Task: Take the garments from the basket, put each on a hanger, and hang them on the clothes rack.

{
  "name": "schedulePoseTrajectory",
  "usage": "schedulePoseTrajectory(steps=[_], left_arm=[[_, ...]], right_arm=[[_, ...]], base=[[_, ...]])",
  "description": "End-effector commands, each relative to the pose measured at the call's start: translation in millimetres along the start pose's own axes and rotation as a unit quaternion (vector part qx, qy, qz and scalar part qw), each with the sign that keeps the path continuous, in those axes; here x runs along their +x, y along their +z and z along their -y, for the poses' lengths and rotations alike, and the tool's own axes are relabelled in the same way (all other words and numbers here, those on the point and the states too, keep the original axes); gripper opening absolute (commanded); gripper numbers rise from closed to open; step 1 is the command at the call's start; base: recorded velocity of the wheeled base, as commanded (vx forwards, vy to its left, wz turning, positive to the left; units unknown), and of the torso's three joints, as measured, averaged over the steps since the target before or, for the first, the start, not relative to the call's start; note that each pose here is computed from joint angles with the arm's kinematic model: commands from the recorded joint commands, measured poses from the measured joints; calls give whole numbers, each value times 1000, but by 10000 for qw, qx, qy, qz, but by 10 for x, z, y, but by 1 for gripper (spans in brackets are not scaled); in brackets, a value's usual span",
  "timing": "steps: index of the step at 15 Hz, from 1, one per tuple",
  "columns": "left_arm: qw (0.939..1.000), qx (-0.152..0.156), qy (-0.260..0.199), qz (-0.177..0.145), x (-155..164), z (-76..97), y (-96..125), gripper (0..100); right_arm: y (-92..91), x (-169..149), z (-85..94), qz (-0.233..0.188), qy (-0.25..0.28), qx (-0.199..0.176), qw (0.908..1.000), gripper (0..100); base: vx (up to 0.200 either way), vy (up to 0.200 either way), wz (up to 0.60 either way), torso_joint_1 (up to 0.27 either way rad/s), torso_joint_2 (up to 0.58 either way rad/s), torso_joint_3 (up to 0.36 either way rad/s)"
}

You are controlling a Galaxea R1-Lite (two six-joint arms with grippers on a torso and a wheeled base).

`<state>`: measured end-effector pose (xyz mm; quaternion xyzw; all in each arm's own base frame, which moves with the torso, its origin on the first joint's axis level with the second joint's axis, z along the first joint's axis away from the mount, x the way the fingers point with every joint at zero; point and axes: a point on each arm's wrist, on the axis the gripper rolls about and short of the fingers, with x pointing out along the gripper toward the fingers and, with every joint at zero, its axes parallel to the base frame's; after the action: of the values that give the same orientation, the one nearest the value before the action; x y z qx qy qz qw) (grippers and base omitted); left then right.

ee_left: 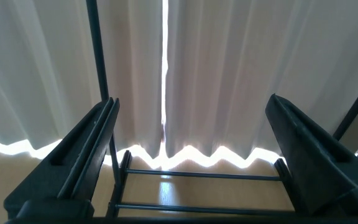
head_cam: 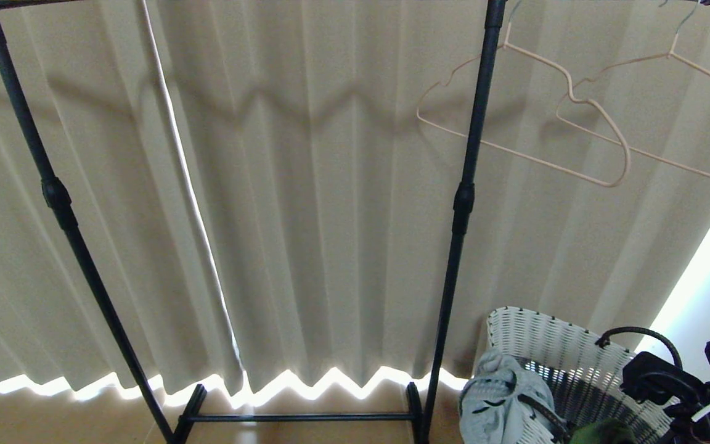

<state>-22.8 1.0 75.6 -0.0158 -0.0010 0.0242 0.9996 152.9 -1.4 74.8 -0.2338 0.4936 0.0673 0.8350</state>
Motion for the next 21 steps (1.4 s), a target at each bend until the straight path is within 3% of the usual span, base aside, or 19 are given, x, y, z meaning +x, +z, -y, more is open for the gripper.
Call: schedulePoseTrajectory(steps=[1,6,16,17,21], left_arm=[[10000,-4,3,1,0,0,0,100],[10000,-4,3,1,0,0,0,100],[10000,-4,3,1,0,0,0,100],[10000,-4,3,1,0,0,0,100],[10000,-4,3,1,0,0,0,100]], right_arm=[[28,124,3,-134,46,-8,9999,100],[54,225,52,-319,-294,60,9990,100],[1,310,69,-551,-356,145,9977,100],[1,318,64,-561,-329,135,9978,0],[-5,373,43,-624,-109,119,9979,0]], base=[[0,0,0,0,0,0],[0,0,0,0,0,0],[0,0,0,0,0,0],[0,0,0,0,0,0],[0,0,0,0,0,0]])
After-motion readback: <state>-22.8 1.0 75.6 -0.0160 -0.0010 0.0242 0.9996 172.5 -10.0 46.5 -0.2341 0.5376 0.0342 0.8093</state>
